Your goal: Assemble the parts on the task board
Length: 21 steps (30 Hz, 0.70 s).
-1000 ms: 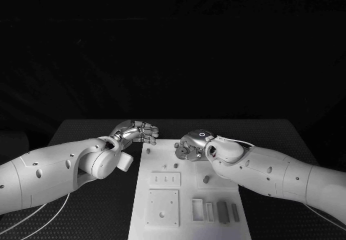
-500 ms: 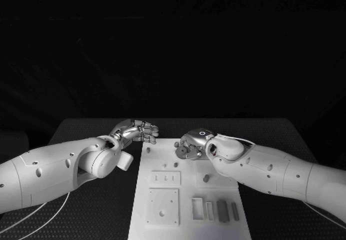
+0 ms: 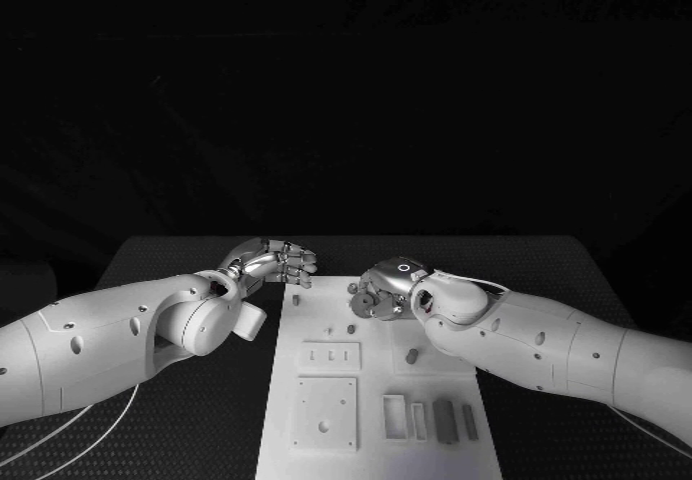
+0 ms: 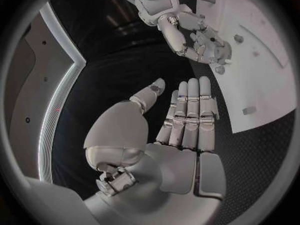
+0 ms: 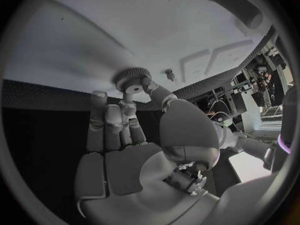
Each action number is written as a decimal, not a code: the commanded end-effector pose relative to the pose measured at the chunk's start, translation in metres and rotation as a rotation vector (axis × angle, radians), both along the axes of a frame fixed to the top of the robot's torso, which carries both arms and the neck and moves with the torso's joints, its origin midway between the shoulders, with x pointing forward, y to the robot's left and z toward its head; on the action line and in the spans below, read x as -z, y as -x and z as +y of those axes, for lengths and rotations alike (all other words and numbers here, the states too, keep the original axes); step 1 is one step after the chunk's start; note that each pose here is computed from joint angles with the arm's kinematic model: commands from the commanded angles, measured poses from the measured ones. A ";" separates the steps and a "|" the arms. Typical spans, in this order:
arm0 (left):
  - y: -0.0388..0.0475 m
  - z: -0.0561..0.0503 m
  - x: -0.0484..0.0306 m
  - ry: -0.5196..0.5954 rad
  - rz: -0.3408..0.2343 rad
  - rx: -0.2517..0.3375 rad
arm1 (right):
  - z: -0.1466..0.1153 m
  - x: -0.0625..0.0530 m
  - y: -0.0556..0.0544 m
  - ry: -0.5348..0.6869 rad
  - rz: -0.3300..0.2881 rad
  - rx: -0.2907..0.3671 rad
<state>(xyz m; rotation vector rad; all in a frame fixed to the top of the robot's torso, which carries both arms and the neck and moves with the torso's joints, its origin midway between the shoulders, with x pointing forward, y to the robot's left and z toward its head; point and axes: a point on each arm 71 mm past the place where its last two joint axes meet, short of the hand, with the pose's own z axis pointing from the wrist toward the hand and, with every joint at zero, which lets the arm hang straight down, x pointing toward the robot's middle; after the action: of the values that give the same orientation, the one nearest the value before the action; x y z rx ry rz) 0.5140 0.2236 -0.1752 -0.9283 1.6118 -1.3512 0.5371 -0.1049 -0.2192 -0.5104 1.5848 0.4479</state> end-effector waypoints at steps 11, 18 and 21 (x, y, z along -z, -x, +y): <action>0.0005 -0.001 -0.0016 0.002 -0.008 0.006 | -0.004 0.011 0.011 0.057 -0.035 0.009; 0.0008 0.000 -0.0019 0.001 -0.009 0.005 | -0.007 0.005 0.015 0.034 -0.067 0.017; 0.0009 0.000 -0.0020 -0.003 -0.010 0.004 | -0.009 0.003 0.016 0.024 -0.081 0.022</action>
<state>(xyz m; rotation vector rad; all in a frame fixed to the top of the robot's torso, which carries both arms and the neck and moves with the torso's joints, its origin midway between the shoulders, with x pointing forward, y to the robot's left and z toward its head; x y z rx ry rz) 0.5134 0.2253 -0.1750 -0.9294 1.6117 -1.3478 0.5217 -0.1113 -0.2194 -0.5202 1.5216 0.4254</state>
